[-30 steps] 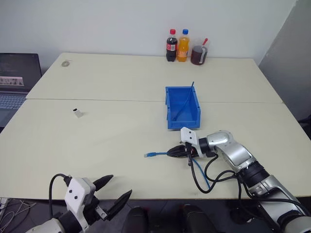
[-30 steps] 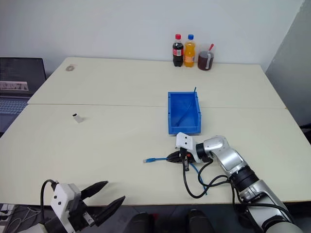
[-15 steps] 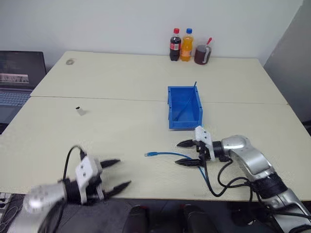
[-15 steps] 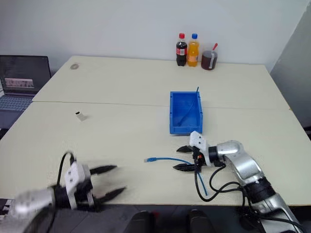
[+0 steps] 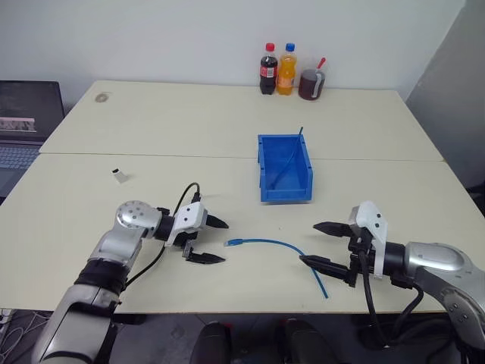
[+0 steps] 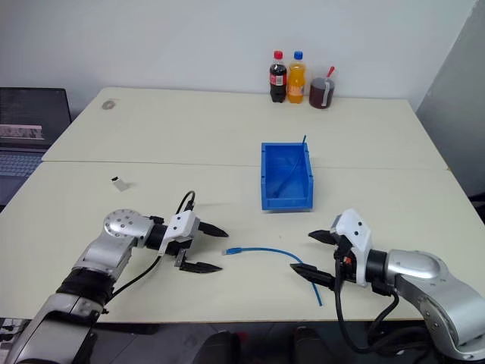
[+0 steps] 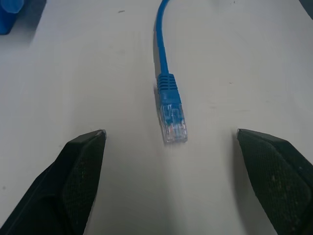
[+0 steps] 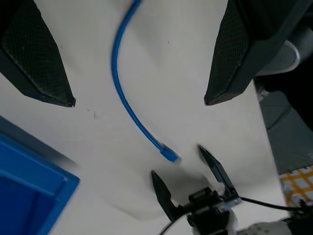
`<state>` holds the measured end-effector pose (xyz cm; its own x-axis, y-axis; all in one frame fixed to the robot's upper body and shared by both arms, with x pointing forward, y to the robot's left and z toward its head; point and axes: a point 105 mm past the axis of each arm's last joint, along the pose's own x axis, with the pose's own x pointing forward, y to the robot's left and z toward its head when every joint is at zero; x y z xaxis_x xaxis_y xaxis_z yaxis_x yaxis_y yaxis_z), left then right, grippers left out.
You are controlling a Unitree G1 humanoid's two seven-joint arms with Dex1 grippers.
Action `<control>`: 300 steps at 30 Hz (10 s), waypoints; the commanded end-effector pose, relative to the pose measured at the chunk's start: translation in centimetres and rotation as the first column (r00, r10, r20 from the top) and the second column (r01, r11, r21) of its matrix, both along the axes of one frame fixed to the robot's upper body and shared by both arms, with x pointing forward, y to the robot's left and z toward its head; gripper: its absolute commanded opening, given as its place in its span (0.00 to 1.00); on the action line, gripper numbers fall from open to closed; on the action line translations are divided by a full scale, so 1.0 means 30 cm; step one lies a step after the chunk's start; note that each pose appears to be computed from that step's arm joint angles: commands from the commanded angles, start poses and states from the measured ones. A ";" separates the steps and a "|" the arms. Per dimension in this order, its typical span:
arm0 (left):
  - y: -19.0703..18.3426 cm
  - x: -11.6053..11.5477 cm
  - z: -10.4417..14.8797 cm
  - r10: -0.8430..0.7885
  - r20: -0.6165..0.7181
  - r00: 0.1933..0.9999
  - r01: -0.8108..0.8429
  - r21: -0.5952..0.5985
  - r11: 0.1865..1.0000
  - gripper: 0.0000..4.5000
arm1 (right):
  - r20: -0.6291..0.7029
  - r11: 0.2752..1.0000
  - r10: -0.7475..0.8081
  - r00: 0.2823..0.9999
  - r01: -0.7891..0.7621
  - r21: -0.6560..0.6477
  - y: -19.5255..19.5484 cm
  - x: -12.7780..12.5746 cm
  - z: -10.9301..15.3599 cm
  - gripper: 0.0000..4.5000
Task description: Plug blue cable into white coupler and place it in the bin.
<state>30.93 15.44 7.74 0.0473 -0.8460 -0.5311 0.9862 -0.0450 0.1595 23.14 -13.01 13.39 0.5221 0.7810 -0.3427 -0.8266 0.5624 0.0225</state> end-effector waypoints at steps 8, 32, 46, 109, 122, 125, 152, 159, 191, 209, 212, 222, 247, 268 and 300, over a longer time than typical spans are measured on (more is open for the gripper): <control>0.008 -0.025 -0.065 -0.104 -0.085 0.991 0.113 0.100 0.989 0.57 | 0.076 0.990 -0.137 0.988 0.138 -0.016 -0.041 -0.028 0.004 1.00; -0.072 -0.117 0.126 0.102 -0.576 0.811 -0.190 -0.094 0.977 0.06 | 0.069 0.957 -0.096 0.993 0.073 0.281 0.076 0.001 0.163 1.00; -0.271 -0.207 0.324 -0.078 -0.831 0.550 -0.381 -0.333 0.862 0.06 | -0.337 0.851 0.253 0.907 -0.044 0.523 0.163 -0.186 0.186 1.00; 0.371 0.011 0.091 0.986 0.141 -0.087 -0.895 -0.446 -0.015 0.99 | -0.266 0.747 0.142 0.953 0.074 0.661 0.143 0.126 0.217 0.04; 0.553 0.178 0.084 0.841 -0.127 -0.525 -0.685 -0.524 -0.507 0.99 | -0.260 0.786 0.153 0.953 0.042 0.617 0.145 0.192 0.216 0.04; 0.534 0.237 0.083 0.856 -0.165 -0.491 -0.702 -0.507 -0.500 0.99 | -0.259 0.793 0.138 0.956 0.050 0.607 0.138 0.200 0.217 0.04; 0.640 0.352 0.165 0.808 -0.203 -0.553 -0.648 -0.505 -0.570 0.99 | -0.244 0.818 0.040 0.969 0.108 0.565 0.085 0.194 0.217 0.04; 0.645 0.345 0.145 0.799 -0.203 -0.566 -0.650 -0.486 -0.584 0.77 | -0.244 0.816 0.038 0.969 0.111 0.567 0.086 0.193 0.218 0.04; -0.057 0.194 0.629 0.254 -0.006 0.967 -0.226 -0.476 0.850 0.17 | -0.180 0.882 0.033 0.983 0.056 0.468 0.014 0.224 0.258 0.04; -0.271 0.061 0.024 0.034 0.048 0.998 -0.022 -0.220 0.975 0.17 | 0.064 0.988 0.082 0.995 -0.089 0.126 0.105 0.150 0.201 0.04; -0.290 0.062 0.027 0.041 0.055 0.998 -0.026 -0.251 0.968 0.17 | 0.117 0.988 0.129 0.985 -0.139 0.074 0.150 0.117 0.171 0.04; -0.299 0.026 0.010 -0.024 0.030 0.999 0.031 -0.259 0.965 0.17 | 0.158 0.986 0.134 0.978 -0.148 0.080 0.219 0.178 0.078 0.04; -0.267 0.027 -0.016 -0.007 0.016 1.000 0.010 -0.216 0.976 0.17 | 0.146 0.980 0.192 0.970 -0.198 0.027 0.254 0.199 -0.050 0.04; -0.276 0.016 -0.026 -0.028 0.009 1.000 0.029 -0.209 0.977 0.17 | 0.139 0.930 0.343 0.929 -0.315 -0.188 0.243 0.222 -0.140 0.04; -0.242 -0.023 -0.086 -0.027 -0.010 1.000 0.026 -0.132 0.991 0.17 | -0.030 0.848 0.464 0.885 -0.453 -0.274 0.260 0.214 -0.287 0.04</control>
